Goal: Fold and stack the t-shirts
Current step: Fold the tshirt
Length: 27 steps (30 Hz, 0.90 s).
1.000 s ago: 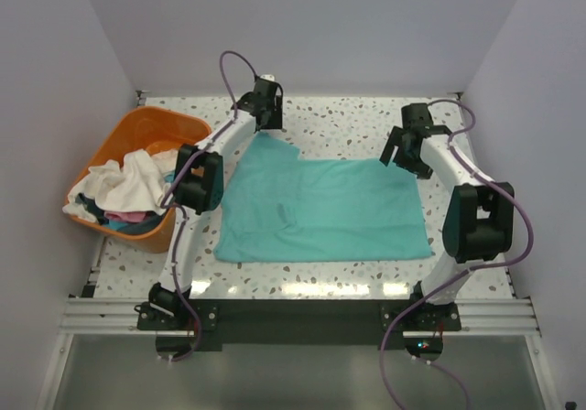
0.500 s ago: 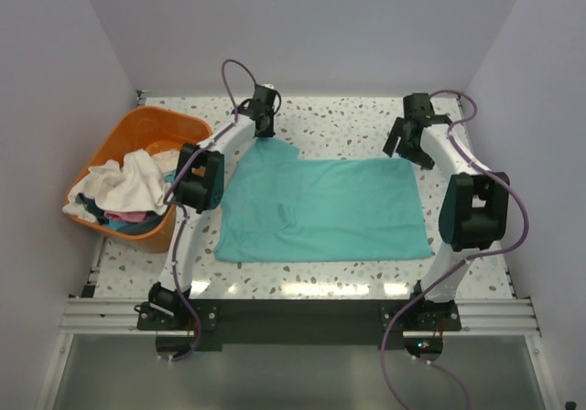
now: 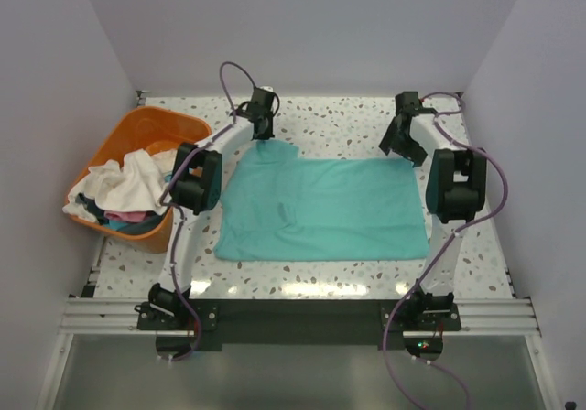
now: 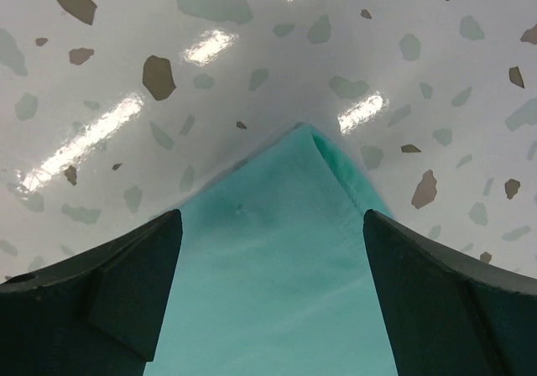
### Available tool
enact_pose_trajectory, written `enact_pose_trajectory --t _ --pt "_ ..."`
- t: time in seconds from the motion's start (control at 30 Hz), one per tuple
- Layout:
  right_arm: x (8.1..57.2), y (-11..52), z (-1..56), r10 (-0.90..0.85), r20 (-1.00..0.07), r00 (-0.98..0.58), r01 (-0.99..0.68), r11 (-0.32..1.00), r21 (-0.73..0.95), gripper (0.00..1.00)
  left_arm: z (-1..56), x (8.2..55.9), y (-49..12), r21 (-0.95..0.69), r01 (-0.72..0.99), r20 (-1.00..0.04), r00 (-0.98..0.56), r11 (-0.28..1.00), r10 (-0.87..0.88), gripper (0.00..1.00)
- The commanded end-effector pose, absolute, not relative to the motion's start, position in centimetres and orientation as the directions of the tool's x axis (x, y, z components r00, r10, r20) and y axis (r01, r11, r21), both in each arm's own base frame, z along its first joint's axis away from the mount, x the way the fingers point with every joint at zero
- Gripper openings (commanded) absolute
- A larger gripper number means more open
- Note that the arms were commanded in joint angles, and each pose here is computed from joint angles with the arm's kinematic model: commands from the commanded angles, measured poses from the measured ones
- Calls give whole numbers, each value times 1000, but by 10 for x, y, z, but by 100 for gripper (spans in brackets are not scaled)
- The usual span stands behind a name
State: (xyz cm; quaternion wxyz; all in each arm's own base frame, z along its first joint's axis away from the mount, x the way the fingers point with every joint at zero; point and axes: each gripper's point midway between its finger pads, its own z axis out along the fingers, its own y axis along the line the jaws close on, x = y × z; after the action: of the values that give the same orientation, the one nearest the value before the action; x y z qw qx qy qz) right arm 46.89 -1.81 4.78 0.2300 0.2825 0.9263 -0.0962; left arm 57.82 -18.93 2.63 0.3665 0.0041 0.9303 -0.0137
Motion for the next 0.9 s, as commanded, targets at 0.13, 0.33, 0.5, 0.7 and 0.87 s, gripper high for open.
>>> enact_pose_trajectory --t 0.13,0.33,0.5,0.7,0.87 --pt "482 -31 28 548 -487 -680 640 768 -30 84 70 568 -189 -74 31 -719 -694 997 -32 0" --pt "484 -31 13 558 -478 -678 650 759 -35 81 75 565 -197 -89 76 -724 -690 993 -12 0" --pt "497 -40 26 542 -532 -650 658 752 -37 86 75 563 -196 -80 79 -725 -689 994 -3 0" --pt "499 -47 20 510 -524 -682 646 756 -105 83 73 562 -197 -81 88 -722 -692 993 2 0" --pt "495 -42 13 504 -512 -696 626 775 -88 71 71 562 -196 -77 86 -720 -694 993 5 0"
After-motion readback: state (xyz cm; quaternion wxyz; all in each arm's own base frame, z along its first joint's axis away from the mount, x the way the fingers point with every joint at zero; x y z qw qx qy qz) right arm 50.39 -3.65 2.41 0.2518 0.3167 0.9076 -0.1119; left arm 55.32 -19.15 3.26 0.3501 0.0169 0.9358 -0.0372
